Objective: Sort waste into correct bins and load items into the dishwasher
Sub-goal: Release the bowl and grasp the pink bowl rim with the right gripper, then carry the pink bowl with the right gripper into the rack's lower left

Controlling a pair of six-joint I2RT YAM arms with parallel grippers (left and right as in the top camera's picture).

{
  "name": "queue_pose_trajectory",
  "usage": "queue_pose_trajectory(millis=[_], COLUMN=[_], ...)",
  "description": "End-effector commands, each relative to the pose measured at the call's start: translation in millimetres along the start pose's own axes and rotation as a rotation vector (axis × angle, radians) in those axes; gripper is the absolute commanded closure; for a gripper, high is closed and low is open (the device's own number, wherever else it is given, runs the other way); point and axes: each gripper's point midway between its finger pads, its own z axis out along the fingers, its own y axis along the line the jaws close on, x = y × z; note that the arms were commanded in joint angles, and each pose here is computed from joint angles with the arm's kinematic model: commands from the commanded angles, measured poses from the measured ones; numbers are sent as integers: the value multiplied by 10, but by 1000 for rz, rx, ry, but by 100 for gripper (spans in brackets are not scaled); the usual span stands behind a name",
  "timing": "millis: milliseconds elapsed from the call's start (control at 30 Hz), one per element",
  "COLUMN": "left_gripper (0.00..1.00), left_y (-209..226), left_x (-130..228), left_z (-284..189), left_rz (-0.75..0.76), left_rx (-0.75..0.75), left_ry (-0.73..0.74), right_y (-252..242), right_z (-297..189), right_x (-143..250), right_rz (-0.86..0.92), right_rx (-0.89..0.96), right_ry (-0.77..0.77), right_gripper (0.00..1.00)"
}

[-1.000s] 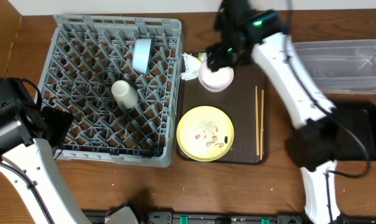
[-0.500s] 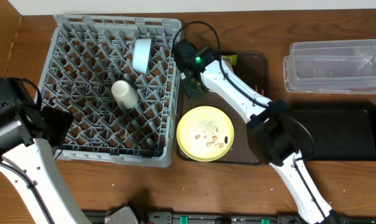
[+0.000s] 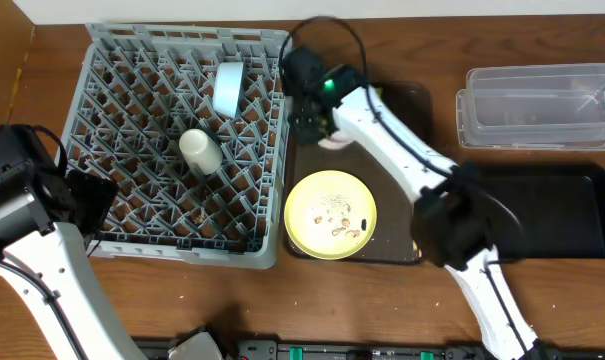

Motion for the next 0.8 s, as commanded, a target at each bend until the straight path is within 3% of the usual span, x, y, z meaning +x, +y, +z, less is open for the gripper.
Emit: queue_pose_trajectory(millis=[0,100,267,400,600,767], left_gripper=[4,4,4,4,4,4], left_y=[23,23,22,22,23,22], left_x=[1,0,1,1,1,1], left_z=[13,13,12,12,13,12], left_rz=[-5,-5,-5,-5,-5,-5], left_rx=[-8,-8,-8,-8,-8,-8], left_ry=[0,-1,-1,-1,0,0], right_y=[140,368,1167,1854,2529,3010], right_z=[-1251,-1724,-2117,-1960,-1544,-1639], right_x=[-500,-593,-604,-528,-573,-537], right_rz=[11,-20,-108,-87,60,139], right_rx=[-102,-243,-704,-939,-1078,-1184], right_ry=[-270,-362,-385,-282,-178,-133], right_gripper=[99,99,99,99,99,99])
